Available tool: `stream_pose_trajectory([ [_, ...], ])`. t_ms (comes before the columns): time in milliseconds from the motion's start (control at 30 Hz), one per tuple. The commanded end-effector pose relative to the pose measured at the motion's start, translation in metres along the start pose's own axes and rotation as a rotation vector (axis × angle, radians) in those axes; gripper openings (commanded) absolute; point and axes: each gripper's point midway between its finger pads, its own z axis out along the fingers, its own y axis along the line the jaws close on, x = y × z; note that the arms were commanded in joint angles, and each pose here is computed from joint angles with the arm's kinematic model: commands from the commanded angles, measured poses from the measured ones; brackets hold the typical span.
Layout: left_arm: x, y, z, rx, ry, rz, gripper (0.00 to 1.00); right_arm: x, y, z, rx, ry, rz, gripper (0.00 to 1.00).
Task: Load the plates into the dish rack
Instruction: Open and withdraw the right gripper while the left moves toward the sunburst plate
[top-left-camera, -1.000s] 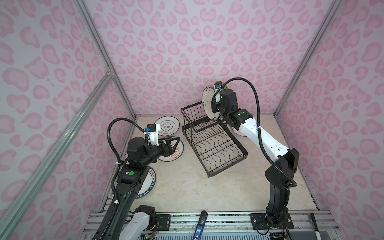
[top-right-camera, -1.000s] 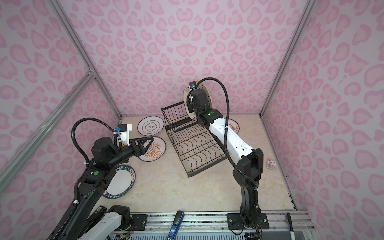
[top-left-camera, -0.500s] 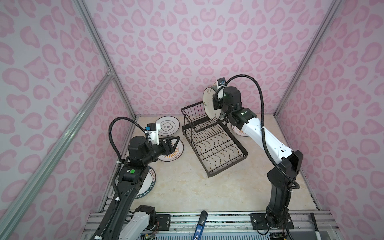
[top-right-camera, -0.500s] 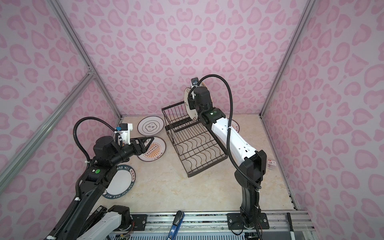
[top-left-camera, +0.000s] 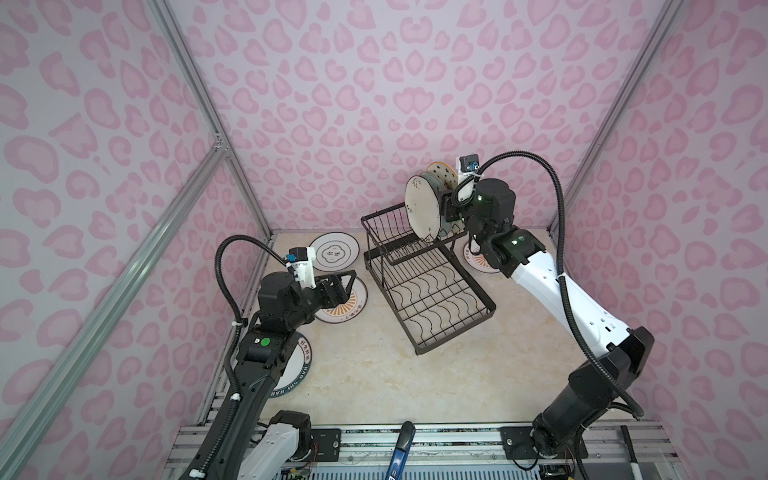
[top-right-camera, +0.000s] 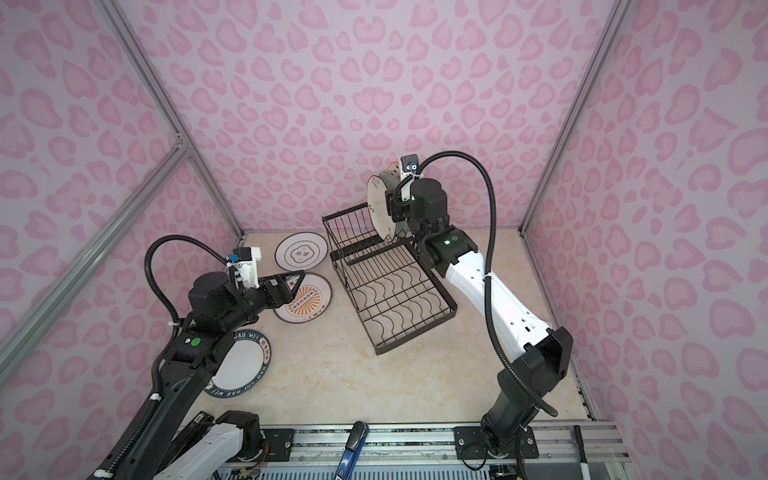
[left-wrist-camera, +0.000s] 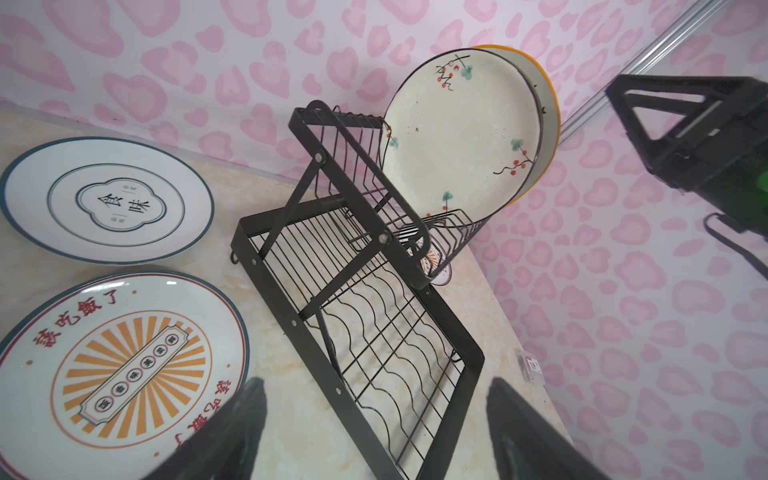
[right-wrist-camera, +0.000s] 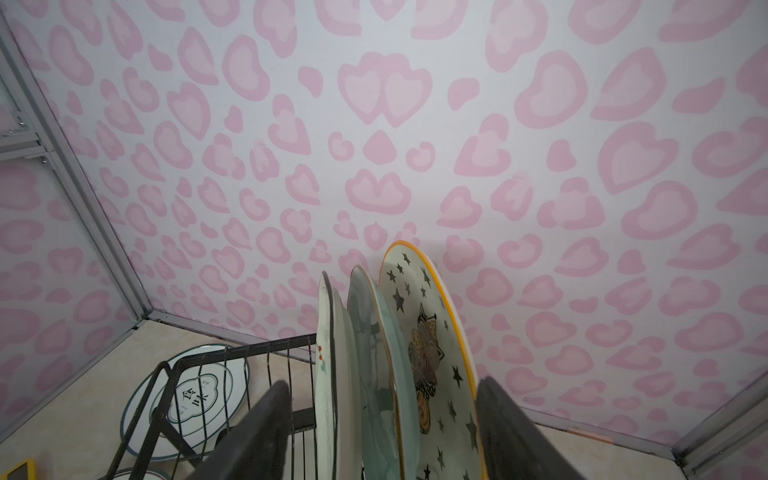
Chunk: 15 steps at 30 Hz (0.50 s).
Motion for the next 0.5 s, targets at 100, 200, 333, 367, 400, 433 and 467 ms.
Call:
stream_pose_trajectory([
  [100, 0.021, 0.041, 0.000, -0.179, 0.013, -0.099, 0.85, 0.011, 0.004, -0.032, -0.080, -0.024, 0.071, 0.74],
  [200, 0.039, 0.067, -0.002, -0.288, 0.027, -0.178, 0.85, 0.039, 0.019, -0.048, -0.189, -0.003, 0.098, 0.80],
  [333, 0.071, 0.101, -0.004, -0.423, 0.076, -0.272, 0.85, 0.076, 0.031, -0.062, -0.272, 0.030, 0.156, 0.81],
  [367, 0.077, 0.105, -0.003, -0.435, 0.091, -0.287, 0.85, 0.083, 0.033, -0.064, -0.283, 0.037, 0.171, 0.81],
  [400, 0.084, 0.109, -0.002, -0.444, 0.107, -0.302, 0.85, 0.092, 0.035, -0.066, -0.294, 0.052, 0.185, 0.81],
  [433, 0.089, 0.113, -0.001, -0.452, 0.117, -0.317, 0.85, 0.101, 0.037, -0.067, -0.310, 0.068, 0.199, 0.81],
  [467, 0.093, 0.116, -0.001, -0.461, 0.125, -0.330, 0.84, 0.108, 0.040, -0.070, -0.322, 0.079, 0.210, 0.81],
])
